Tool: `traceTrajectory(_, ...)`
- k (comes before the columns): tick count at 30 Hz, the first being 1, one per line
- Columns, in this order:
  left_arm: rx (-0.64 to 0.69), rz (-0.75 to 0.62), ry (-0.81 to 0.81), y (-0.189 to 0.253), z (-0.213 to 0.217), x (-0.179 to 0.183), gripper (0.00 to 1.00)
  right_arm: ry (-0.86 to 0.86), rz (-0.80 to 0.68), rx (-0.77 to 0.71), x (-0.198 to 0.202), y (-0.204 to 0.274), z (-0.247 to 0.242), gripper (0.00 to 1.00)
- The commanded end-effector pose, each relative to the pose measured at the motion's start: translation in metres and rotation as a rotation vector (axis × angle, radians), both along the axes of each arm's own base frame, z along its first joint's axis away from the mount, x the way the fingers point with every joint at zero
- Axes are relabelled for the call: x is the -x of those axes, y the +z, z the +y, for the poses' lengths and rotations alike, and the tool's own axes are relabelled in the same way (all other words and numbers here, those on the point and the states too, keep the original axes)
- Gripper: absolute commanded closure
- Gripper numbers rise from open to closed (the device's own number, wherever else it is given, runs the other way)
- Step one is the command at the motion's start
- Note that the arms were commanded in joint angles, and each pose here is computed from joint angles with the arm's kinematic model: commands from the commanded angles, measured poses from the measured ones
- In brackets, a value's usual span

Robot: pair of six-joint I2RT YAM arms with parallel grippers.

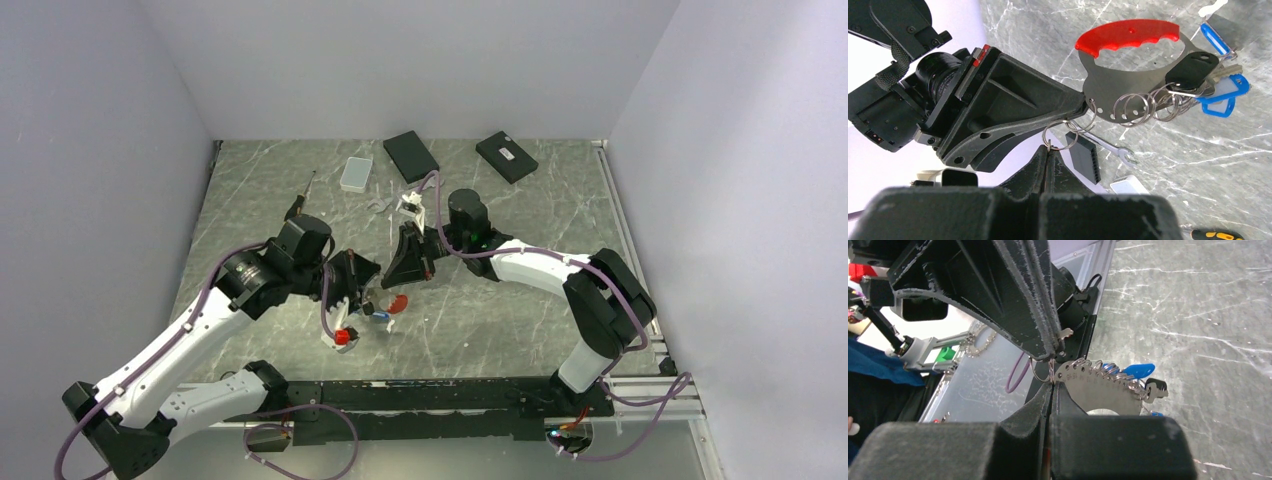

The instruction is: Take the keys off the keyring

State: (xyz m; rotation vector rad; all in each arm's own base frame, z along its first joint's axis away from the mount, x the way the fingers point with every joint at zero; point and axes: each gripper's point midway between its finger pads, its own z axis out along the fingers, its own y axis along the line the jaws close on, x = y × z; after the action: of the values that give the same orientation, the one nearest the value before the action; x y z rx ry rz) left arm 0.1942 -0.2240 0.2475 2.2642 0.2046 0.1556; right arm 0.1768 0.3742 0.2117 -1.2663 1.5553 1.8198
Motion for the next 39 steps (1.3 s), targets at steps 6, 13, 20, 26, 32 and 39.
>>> traceTrajectory(6,0.15,-0.124,-0.117,0.049,-0.03,-0.003,1.0,0.13,-0.128,-0.125,0.025,0.031,-0.003,1.0)
traceTrajectory(13,0.178,-0.184,-0.178,0.048,-0.038,-0.002,1.0,0.165,-0.132,-0.164,0.035,0.04,-0.006,1.0)
traceTrajectory(20,0.183,-0.173,-0.174,0.051,-0.036,0.002,1.0,0.155,-0.136,-0.144,0.029,0.034,-0.005,1.0)
traceTrajectory(26,0.17,-0.163,-0.149,0.055,-0.029,0.004,1.0,0.084,-0.133,-0.109,0.007,0.029,-0.013,0.69)
traceTrajectory(32,0.148,-0.159,-0.139,0.052,-0.026,0.003,1.0,0.033,-0.123,-0.049,-0.008,0.023,-0.028,0.39)
traceTrajectory(39,0.087,-0.131,-0.123,0.042,-0.023,-0.002,1.0,-0.028,-0.216,0.054,-0.022,0.03,-0.035,0.27)
